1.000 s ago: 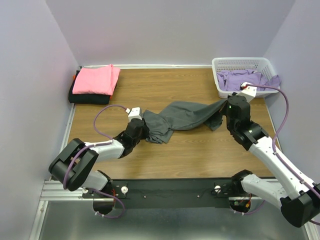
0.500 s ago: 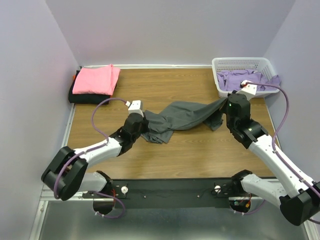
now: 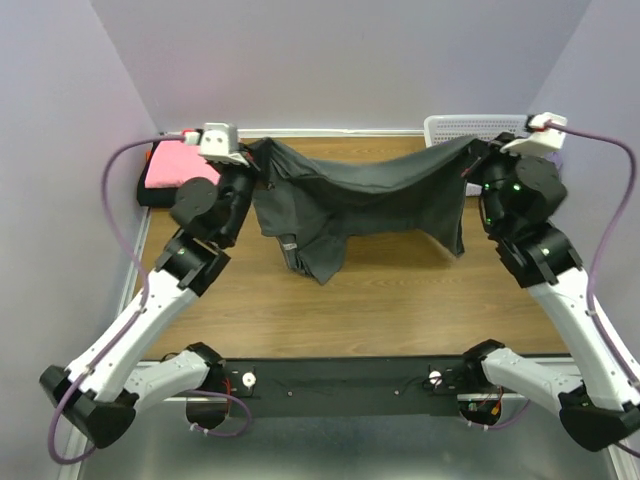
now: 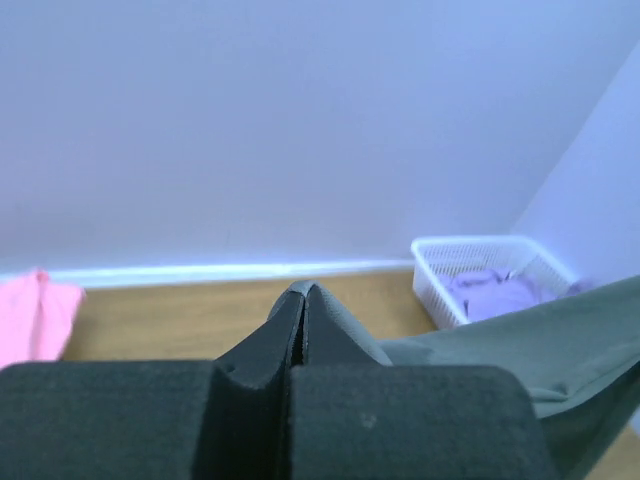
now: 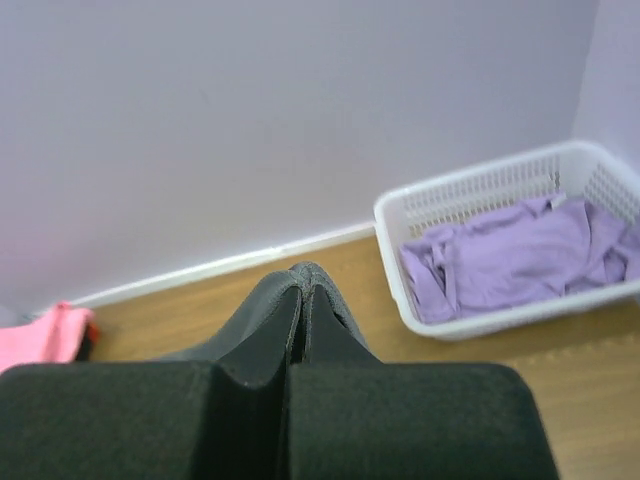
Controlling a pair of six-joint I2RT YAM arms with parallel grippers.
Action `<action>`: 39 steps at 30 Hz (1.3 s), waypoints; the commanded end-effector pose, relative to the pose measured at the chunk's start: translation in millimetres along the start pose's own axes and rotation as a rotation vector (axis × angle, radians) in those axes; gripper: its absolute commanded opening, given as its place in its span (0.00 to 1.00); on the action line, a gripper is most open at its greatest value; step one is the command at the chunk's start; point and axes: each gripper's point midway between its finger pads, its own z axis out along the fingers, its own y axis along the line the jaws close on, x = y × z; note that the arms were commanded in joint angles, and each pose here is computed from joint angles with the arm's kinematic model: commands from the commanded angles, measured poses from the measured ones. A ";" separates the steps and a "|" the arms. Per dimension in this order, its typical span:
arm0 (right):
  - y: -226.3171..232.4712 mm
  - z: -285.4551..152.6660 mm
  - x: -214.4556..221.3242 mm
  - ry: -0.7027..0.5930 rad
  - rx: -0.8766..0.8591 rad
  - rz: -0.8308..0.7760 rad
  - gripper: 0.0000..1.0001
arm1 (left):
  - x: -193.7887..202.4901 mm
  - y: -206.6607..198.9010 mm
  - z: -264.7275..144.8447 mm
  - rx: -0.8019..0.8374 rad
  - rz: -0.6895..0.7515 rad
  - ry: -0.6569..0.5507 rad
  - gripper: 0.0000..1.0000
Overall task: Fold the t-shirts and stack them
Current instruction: Flatten the tshirt out
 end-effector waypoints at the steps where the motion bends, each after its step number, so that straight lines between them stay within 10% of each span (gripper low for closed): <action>1: 6.9 -37.5 -68.0 -0.146 -0.127 0.025 0.01 | -52.1 -1.3 -25.6 0.025 0.071 -0.063 0.00; 16: 16.7 -138.6 -163.5 -0.369 -0.422 0.148 0.02 | -197.3 -6.6 -111.1 0.101 0.053 -0.336 0.00; 29: 20.8 -7.1 -38.3 -0.104 -0.120 0.051 0.01 | -99.3 -6.7 48.4 0.007 0.212 -0.131 0.00; 39: 30.2 49.2 -7.3 -0.057 -0.026 -0.032 0.02 | -85.6 14.6 84.2 -0.008 0.299 -0.111 0.00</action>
